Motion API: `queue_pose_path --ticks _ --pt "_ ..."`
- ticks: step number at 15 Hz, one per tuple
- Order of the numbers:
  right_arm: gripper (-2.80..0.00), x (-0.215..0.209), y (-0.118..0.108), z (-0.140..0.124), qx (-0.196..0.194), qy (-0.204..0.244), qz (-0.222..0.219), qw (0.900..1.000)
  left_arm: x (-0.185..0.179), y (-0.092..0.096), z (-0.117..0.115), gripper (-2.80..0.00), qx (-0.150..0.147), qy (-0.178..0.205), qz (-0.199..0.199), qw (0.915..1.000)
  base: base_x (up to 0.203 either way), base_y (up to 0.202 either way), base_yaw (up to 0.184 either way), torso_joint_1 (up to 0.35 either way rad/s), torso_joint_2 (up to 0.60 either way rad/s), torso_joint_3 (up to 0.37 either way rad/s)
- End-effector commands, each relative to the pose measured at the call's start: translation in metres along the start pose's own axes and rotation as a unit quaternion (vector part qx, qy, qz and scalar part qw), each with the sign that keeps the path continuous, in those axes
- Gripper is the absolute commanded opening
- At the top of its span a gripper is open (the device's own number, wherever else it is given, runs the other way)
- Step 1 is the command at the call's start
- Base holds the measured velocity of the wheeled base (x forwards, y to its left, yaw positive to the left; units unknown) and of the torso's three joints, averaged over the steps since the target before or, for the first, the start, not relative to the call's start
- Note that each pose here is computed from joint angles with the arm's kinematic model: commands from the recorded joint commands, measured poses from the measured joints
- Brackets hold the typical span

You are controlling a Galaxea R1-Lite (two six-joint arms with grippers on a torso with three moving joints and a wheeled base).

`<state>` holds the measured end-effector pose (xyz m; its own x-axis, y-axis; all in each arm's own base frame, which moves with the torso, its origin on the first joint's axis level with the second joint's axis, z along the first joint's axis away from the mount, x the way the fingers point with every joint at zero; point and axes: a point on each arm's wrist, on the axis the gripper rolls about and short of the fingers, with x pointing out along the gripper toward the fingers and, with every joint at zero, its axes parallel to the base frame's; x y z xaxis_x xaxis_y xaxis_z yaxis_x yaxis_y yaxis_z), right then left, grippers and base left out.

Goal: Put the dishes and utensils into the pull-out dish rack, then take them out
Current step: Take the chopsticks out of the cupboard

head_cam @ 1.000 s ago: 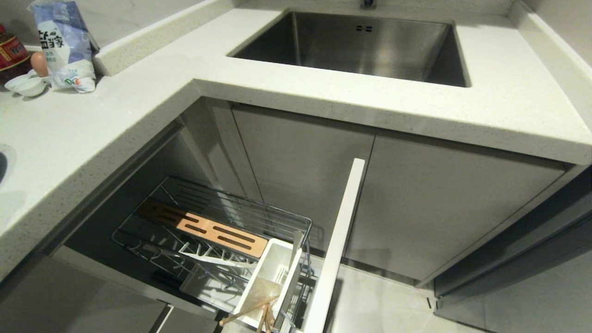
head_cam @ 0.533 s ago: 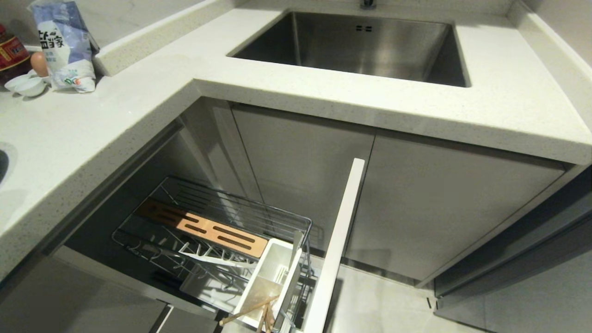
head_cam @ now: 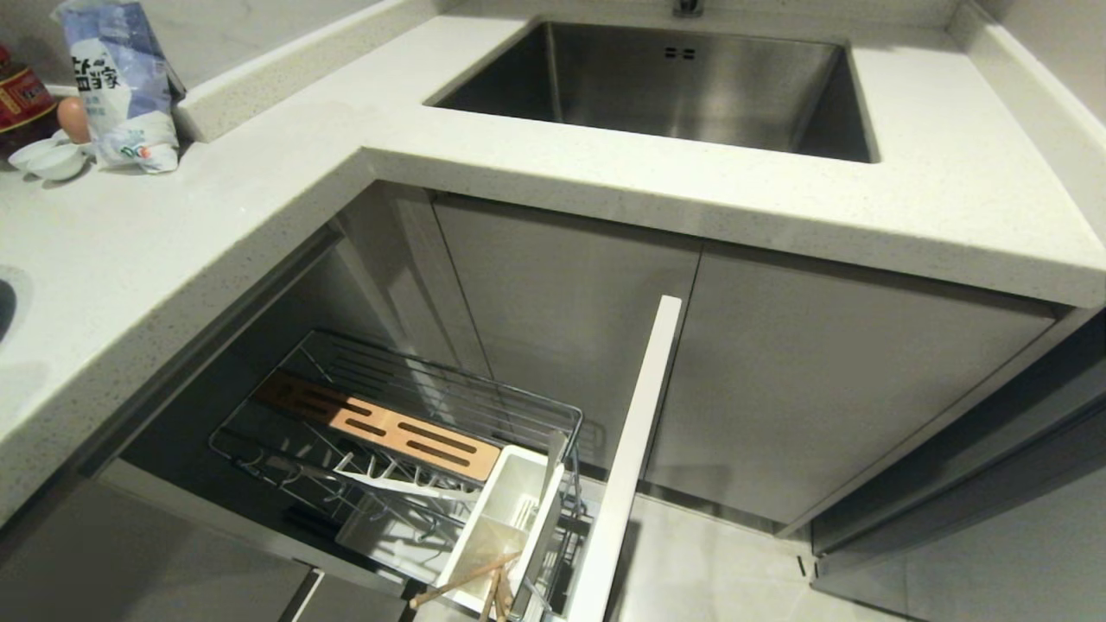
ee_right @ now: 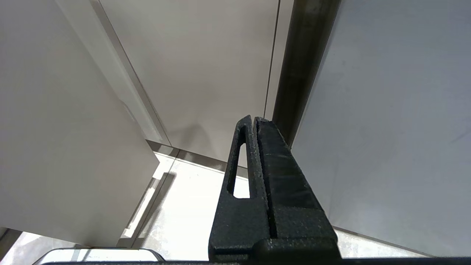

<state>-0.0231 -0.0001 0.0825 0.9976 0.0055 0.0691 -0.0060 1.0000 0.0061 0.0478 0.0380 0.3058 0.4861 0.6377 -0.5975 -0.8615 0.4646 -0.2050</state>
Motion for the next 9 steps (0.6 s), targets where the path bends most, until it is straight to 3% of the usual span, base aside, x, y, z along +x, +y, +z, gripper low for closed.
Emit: queue_pose_path --ticks 1,9 --pt "-2.80 0.0013 0.0000 -0.0064 0.000 0.011 0.000 1.000 -0.0069 0.0046 -0.0049 -2.80 -0.001 0.000 0.000 1.0000 0.000 0.000 0.000 0.000 0.00 0.000" --pt "-2.80 0.0013 0.0000 -0.0064 0.000 0.011 0.000 1.000 -0.0015 -0.0005 -0.0040 -2.80 0.012 0.023 -0.024 0.9994 0.000 0.000 0.000 0.000 0.00 0.000"
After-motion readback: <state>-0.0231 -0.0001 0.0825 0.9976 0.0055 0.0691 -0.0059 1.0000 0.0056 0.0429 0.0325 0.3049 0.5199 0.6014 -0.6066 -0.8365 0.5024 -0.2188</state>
